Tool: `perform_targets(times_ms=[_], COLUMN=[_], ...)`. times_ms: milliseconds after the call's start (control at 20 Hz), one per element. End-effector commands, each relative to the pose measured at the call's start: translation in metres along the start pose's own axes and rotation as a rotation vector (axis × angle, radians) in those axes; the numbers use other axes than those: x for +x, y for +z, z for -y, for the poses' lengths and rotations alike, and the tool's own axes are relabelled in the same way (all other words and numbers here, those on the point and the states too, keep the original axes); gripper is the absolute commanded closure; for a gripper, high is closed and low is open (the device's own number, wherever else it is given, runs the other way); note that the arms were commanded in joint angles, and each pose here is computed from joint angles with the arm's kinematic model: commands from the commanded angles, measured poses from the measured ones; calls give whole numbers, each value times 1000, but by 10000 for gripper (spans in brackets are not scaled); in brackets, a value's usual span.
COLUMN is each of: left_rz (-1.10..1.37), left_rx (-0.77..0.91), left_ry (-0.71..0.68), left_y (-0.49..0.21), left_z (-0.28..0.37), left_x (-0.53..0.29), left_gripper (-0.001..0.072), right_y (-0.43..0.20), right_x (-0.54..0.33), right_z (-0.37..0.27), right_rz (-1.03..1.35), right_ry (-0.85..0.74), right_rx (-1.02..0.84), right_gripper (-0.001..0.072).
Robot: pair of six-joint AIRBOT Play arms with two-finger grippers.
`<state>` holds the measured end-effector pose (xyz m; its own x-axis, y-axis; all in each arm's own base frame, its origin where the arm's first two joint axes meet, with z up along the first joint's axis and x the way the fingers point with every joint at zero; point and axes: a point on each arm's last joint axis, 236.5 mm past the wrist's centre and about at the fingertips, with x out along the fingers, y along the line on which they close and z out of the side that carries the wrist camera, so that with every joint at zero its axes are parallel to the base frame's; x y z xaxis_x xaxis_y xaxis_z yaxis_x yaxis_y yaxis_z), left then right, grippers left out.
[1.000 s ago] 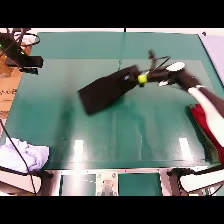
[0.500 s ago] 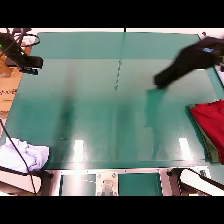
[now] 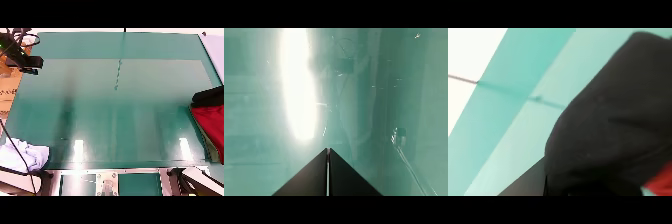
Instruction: Fold the shirts.
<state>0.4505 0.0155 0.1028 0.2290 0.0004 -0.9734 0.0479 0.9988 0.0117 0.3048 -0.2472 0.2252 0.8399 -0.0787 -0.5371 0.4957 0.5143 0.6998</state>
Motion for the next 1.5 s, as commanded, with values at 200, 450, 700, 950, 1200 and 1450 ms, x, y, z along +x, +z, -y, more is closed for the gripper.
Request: perform_targets(times_ms=[200, 450, 700, 950, 1200, 1450], left_rz=[4, 4, 4, 4, 4, 5], left_rx=[0, -1, -8, -8, -8, -7], left_ry=[-2, -3, -3, -6, -6, -14], left_y=[1, 1, 1, 1, 1, 1], left_z=[0, 0, 0, 1, 1, 3], left_x=[0, 0, 0, 0, 0, 0], left_gripper=[685, 685, 685, 685, 685, 685], right_y=[20, 57, 70, 51, 8, -9], right_x=[-32, -12, 12, 22, 13, -28], right_z=[35, -34, -45, -25, 16, 72], right_rz=[101, 244, 274, 189, 31, 10], right_ry=[-103, 151, 207, 126, -66, -218], right_rx=[49, 43, 43, -1, 44, 203], right_gripper=[691, 691, 691, 691, 691, 690])
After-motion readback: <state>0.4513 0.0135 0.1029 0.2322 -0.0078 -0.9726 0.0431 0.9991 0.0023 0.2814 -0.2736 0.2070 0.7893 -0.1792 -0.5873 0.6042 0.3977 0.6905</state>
